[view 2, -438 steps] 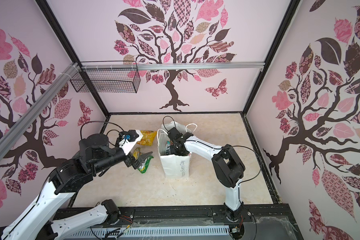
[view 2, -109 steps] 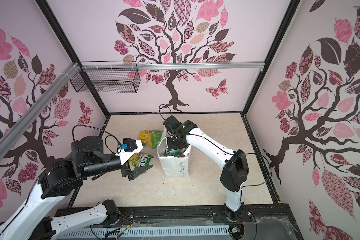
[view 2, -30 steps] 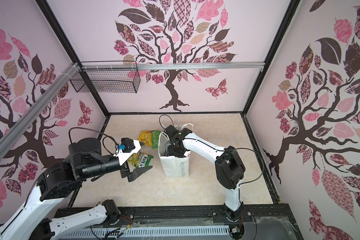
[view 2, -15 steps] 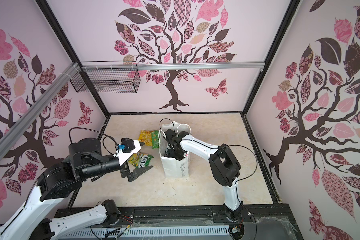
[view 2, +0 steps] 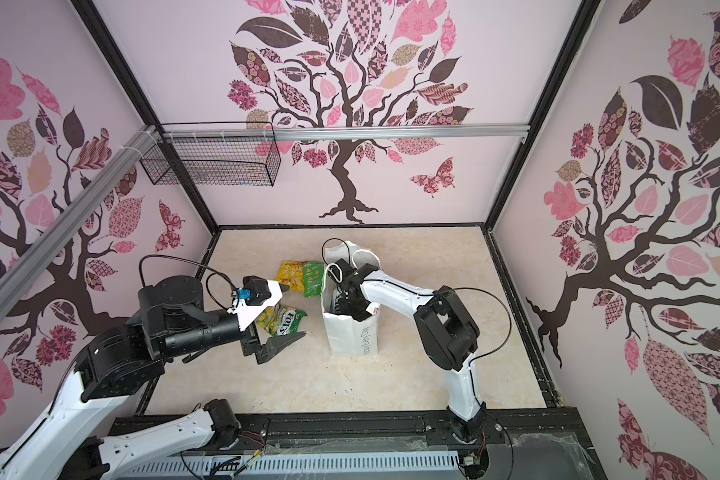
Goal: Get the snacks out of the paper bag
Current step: 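Close the right gripper on the teal Fox's Mint Blossom bag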
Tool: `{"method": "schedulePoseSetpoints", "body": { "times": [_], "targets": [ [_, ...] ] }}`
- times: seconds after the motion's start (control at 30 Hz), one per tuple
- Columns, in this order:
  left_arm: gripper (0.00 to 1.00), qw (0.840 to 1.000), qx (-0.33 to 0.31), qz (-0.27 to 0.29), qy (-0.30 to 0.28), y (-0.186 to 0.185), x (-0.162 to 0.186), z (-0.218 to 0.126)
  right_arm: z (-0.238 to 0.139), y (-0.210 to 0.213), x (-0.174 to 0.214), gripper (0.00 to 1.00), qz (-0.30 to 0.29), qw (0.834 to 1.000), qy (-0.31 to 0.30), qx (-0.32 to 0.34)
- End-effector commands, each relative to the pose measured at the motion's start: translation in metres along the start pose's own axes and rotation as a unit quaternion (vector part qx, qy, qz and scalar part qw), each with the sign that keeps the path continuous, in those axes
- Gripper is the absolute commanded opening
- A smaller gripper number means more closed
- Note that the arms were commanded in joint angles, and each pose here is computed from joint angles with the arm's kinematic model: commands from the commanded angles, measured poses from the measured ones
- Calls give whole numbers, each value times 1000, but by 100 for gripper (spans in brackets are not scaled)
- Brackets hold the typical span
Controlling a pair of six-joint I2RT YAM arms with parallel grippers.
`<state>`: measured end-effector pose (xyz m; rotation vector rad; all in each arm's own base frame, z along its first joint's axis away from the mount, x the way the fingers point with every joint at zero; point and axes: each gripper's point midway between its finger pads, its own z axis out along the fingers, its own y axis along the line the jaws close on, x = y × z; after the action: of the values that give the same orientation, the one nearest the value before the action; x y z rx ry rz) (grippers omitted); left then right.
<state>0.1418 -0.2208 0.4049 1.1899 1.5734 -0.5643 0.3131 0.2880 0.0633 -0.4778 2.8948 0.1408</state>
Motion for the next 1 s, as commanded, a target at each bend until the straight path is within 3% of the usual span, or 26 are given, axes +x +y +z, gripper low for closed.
{"method": "schedulePoseSetpoints", "body": {
  "times": [0.0, 0.1, 0.43, 0.97],
  "targets": [
    [99, 1000, 1, 1, -3, -1, 1, 3, 34, -7, 40, 31, -8, 996, 84, 15],
    [99, 1000, 1, 1, -4, -1, 0, 3, 23, -5, 33, 20, -8, 997, 73, 10],
    [99, 1000, -1, 1, -5, 0, 0, 5, -27, 5, 5, 0, -3, 1000, 8, -15],
    [99, 1000, -1, 0, -8, 0, -2, 4, -97, 13, -26, 0, 13, 996, -77, -45]
  ]
}}
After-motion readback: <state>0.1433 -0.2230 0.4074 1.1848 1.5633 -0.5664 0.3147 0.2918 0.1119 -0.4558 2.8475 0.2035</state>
